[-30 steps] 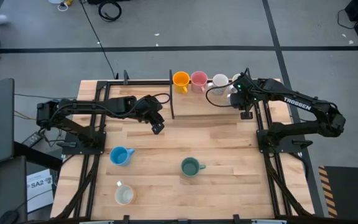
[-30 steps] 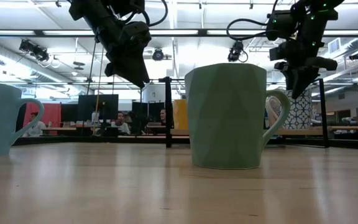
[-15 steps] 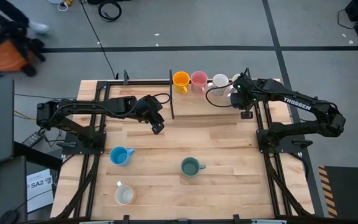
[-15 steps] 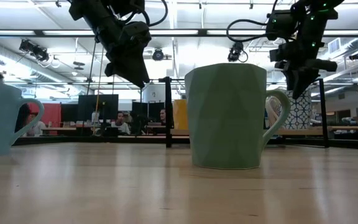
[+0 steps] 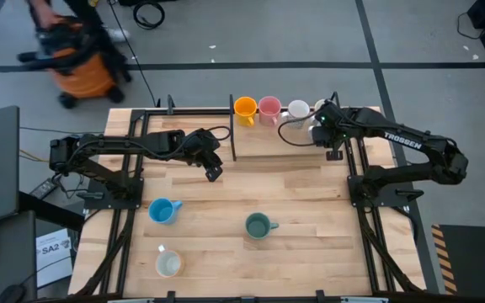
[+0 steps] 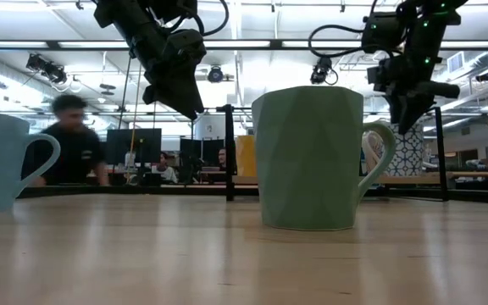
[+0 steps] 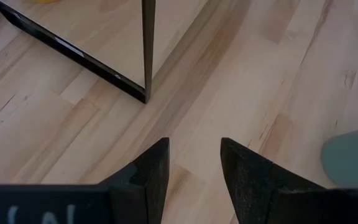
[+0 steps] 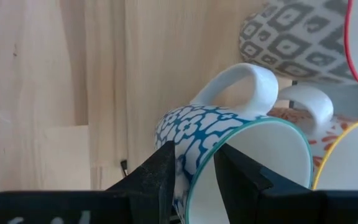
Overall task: Place coffee mugs
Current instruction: Put the blue and white patterned mug on the shelf, then put the blue mug on the shelf
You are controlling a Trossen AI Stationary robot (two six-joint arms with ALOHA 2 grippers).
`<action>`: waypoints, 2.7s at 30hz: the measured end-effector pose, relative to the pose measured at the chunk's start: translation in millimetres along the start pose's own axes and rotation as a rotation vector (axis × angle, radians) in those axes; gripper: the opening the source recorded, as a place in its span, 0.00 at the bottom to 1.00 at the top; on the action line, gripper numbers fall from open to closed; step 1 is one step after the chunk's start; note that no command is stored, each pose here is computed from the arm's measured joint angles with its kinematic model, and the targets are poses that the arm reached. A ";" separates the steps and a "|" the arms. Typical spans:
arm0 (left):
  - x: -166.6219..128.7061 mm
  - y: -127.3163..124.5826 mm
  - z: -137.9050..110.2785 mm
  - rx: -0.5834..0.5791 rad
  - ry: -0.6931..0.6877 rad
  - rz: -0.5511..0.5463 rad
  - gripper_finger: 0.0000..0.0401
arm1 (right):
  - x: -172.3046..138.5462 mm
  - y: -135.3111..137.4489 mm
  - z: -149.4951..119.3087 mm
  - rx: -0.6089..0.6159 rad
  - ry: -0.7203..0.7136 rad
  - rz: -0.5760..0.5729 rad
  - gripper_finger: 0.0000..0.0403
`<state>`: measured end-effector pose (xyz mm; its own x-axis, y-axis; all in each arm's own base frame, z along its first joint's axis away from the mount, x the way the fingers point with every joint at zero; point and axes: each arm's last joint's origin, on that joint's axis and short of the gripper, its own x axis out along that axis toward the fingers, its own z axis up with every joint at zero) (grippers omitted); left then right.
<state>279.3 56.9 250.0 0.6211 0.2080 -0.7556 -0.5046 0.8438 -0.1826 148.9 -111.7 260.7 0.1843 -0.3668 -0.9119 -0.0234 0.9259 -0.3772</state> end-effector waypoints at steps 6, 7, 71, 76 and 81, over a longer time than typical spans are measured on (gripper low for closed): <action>0.1 0.0 0.0 0.000 0.000 0.000 0.38 | -1.8 5.9 5.2 -0.045 0.007 -0.024 0.29; 0.0 0.0 0.0 0.000 0.000 0.000 0.38 | -2.1 6.5 5.7 -0.052 0.020 -0.041 0.29; -86.5 10.8 -43.1 -0.171 0.320 -0.102 0.38 | -47.3 53.7 79.6 -0.065 -0.802 0.240 0.29; -103.2 8.7 -67.3 -0.177 0.459 -0.009 0.38 | -43.1 55.2 84.3 -0.073 -0.798 0.253 0.29; -111.2 3.8 -83.4 -0.094 0.511 0.130 0.38 | -41.9 55.3 89.0 -0.076 -0.817 0.249 0.29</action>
<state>158.3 -4.2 280.8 0.1913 0.0206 -0.9813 -0.6238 0.7744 -0.1054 227.4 -37.1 292.4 0.8145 0.0536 -0.5777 -0.2171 0.9515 -0.2178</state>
